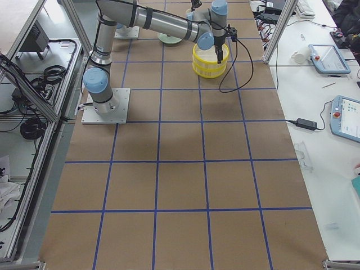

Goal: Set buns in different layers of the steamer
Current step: 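Lift the top steamer tier with the right gripper while left holds the bun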

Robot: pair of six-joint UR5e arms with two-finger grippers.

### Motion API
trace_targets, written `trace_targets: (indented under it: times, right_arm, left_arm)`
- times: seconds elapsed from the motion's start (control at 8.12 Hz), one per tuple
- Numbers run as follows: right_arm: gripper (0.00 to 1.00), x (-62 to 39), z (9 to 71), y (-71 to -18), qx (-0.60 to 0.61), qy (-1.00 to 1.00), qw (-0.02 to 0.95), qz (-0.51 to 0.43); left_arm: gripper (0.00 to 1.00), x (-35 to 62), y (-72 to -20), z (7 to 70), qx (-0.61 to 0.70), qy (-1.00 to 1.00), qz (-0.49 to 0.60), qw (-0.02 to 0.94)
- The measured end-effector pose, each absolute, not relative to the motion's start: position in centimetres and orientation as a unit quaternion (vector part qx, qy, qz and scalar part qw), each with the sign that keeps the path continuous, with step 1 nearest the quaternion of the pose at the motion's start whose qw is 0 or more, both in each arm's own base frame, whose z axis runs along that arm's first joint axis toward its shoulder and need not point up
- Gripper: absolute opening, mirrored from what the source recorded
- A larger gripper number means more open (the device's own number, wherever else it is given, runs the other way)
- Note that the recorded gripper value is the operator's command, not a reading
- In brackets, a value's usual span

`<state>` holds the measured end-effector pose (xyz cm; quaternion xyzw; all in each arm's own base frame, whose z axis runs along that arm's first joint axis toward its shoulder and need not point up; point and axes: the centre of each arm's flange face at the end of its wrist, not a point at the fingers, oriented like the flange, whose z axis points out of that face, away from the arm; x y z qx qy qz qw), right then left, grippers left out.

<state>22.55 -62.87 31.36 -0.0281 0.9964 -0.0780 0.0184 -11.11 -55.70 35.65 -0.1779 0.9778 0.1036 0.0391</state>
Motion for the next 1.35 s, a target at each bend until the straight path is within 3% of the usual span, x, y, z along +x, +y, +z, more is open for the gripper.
trace_targets:
  times: [0.25, 0.49, 0.62, 0.98, 1.35]
  right_arm:
    - [0.96, 22.6, 29.7, -63.0, -0.003, 0.998, 0.018, -0.066]
    - [0.72, 22.3, 28.6, -62.6, 0.003, 0.999, 0.004, -0.054]
    - [0.66, 22.2, 28.1, -62.4, 0.004, 0.999, -0.002, -0.050]
    - [0.28, 22.2, 27.7, -62.2, 0.003, 0.999, -0.004, -0.044]
    - [0.11, 22.1, 27.9, -62.2, 0.000, 0.999, -0.005, -0.046]
  left_arm:
    - [0.00, -11.1, -55.7, 35.6, -0.174, 0.978, 0.104, 0.039]
    - [0.00, -11.1, -55.7, 35.5, -0.172, 0.979, 0.101, 0.038]
    - [0.00, -11.1, -55.8, 35.4, -0.171, 0.979, 0.101, 0.038]
    - [0.00, -11.1, -55.8, 35.3, -0.171, 0.979, 0.101, 0.036]
    - [0.00, -11.2, -56.0, 35.6, -0.172, 0.980, 0.093, 0.035]
